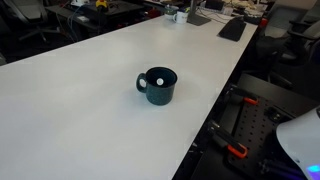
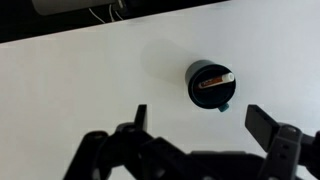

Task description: Put the marker on the table

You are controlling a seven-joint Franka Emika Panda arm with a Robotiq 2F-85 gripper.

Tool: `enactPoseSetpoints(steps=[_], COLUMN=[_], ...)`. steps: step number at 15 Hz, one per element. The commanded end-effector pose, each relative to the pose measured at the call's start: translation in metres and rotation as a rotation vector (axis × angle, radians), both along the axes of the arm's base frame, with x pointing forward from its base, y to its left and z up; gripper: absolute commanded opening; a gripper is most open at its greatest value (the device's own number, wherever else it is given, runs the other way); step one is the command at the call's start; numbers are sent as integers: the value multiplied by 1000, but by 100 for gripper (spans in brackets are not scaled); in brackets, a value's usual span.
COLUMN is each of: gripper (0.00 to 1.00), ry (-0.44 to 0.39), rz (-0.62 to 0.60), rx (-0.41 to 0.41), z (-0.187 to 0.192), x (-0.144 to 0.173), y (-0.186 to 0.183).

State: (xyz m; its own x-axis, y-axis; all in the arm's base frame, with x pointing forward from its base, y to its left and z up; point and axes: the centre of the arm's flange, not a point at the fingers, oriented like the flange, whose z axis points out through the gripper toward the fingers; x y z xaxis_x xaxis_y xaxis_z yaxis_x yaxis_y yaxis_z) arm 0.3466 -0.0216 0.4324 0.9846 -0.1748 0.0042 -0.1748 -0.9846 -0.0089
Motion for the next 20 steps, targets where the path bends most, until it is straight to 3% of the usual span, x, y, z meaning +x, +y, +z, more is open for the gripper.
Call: enactPoseSetpoints(steps=[1, 6, 7, 13, 20], gripper=[100, 100, 100, 100, 100], ry=[2, 38, 23, 39, 65], rz=[-78, -223, -172, -178, -238], rx=[46, 146, 111, 119, 145], z=[-27, -71, -59, -69, -121], x=[35, 66, 42, 49, 70], y=[14, 9, 8, 4, 1])
